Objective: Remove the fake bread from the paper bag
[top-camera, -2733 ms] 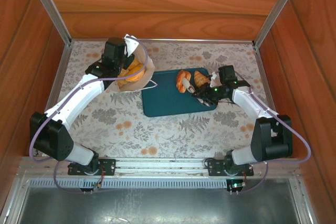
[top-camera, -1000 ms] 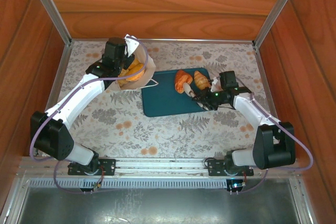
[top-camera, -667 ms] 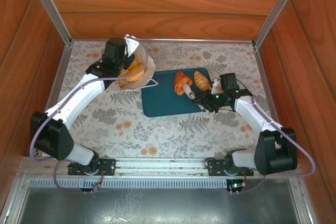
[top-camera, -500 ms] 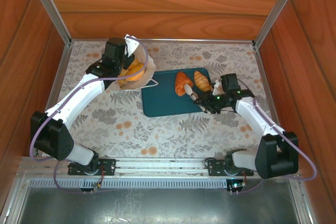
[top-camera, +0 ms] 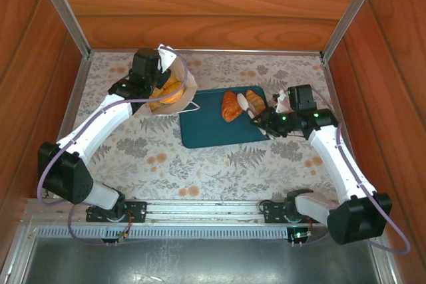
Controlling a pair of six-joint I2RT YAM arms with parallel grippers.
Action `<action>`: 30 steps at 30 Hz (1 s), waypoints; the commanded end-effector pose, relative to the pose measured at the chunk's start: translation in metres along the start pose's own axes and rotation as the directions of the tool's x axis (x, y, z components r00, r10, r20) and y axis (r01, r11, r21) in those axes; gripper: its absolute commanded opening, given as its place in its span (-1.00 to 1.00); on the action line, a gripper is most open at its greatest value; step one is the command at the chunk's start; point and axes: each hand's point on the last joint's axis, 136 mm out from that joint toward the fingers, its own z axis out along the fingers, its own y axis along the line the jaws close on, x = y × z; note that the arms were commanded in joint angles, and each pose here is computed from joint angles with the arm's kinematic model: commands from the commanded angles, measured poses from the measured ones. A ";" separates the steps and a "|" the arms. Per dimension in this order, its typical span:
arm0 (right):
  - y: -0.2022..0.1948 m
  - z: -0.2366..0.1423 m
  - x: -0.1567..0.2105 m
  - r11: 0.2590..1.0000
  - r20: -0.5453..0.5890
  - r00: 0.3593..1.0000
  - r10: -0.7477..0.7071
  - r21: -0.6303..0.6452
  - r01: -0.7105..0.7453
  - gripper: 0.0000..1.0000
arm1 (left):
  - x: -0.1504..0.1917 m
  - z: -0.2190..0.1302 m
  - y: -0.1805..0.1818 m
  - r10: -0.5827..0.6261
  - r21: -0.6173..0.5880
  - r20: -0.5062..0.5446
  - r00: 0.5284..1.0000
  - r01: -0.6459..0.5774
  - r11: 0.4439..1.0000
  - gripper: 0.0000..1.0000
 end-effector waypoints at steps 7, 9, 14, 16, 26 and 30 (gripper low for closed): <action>0.104 -0.042 0.001 0.952 0.072 0.967 -0.244 -0.172 0.253 -0.15 | -0.015 -0.017 -0.001 -0.031 0.008 0.069 0.997 0.031 0.999 -1.00; 0.116 -0.043 0.003 0.941 0.075 0.959 -0.272 -0.186 0.282 -0.15 | -0.018 -0.020 -0.004 -0.032 0.015 0.080 0.996 0.031 0.999 -1.00; 0.136 -0.028 0.014 0.920 0.030 0.944 -0.328 -0.218 0.326 -0.15 | -0.024 -0.029 -0.013 -0.033 0.028 0.111 0.993 0.030 0.999 -1.00; 0.143 -0.022 0.020 0.912 0.007 0.937 -0.350 -0.224 0.343 -0.15 | -0.025 -0.031 -0.015 -0.035 0.026 0.117 0.992 0.032 0.999 -1.00; 0.148 0.004 0.047 0.906 -0.067 0.915 -0.397 -0.186 0.379 -0.16 | -0.027 -0.030 -0.023 0.011 -0.047 0.119 0.993 -0.005 0.999 -1.00; 0.147 0.021 0.053 0.910 -0.122 0.908 -0.401 -0.171 0.379 -0.17 | -0.030 -0.029 -0.028 0.025 -0.071 0.116 0.993 -0.017 0.997 -1.00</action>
